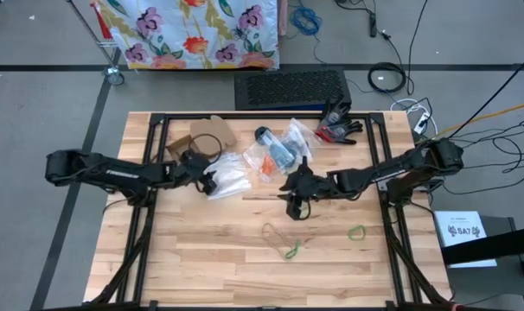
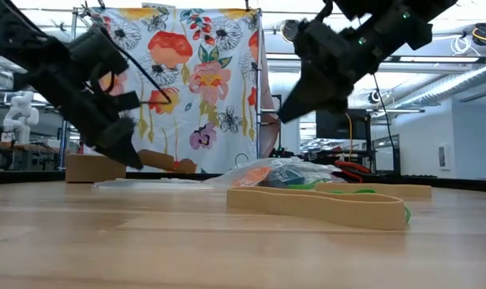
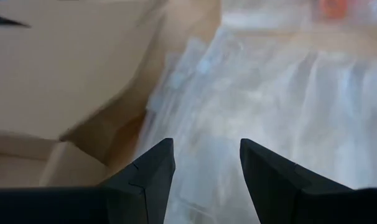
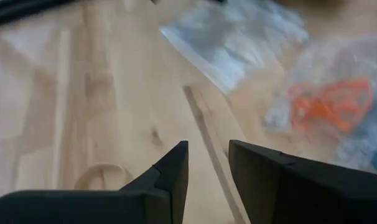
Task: Sort rubber bands
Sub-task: Open the transparent zip bag
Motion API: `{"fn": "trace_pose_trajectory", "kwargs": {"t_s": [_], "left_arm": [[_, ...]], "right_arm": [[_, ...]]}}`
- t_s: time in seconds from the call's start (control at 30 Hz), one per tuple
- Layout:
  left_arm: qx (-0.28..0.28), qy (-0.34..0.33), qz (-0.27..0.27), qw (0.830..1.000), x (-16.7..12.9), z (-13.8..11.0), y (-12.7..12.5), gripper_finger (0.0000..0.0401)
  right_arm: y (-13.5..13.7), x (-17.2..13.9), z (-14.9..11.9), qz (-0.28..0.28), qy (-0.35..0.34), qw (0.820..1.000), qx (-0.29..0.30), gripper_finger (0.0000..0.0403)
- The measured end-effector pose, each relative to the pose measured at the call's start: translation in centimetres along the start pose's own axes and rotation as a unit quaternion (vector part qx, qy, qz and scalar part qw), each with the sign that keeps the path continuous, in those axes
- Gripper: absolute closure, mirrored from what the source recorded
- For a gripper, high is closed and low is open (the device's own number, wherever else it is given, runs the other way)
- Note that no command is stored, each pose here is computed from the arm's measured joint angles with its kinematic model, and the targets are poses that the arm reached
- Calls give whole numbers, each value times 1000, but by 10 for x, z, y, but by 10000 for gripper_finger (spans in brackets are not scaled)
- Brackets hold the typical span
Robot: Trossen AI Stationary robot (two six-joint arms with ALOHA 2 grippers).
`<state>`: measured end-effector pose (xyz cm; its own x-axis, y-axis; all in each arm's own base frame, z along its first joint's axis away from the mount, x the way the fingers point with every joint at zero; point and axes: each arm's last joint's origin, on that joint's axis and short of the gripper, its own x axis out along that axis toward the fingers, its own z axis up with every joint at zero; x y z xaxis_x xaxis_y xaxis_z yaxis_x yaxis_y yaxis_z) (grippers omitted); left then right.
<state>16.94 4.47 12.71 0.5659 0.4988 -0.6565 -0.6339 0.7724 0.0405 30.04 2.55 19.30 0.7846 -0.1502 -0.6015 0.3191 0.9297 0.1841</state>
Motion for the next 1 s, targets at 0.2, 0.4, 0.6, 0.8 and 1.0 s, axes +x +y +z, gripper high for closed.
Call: {"fn": "trace_pose_trajectory", "kwargs": {"t_s": [0.2, 0.4, 0.6, 0.8, 1.0], "left_arm": [[0, 32, -5, 999, 20, -4, 6, 216], [-17, 30, -8, 999, 27, -3, 6, 288], [-38, 4, -65, 997, 15, 9, -3, 391], [-22, -15, -88, 996, 3, 15, -9, 397], [1, -15, -89, 996, 2, 14, -9, 397]], "right_arm": [[6, -1, 5, 18, -30, 999, -23, 298], [6, -1, 3, 16, -25, 999, -26, 298], [11, -3, -7, 2, 8, 1000, -18, 298], [13, -9, -45, -126, -12, 992, -18, 298], [7, -9, -69, -123, -40, 991, 35, 298]]}}
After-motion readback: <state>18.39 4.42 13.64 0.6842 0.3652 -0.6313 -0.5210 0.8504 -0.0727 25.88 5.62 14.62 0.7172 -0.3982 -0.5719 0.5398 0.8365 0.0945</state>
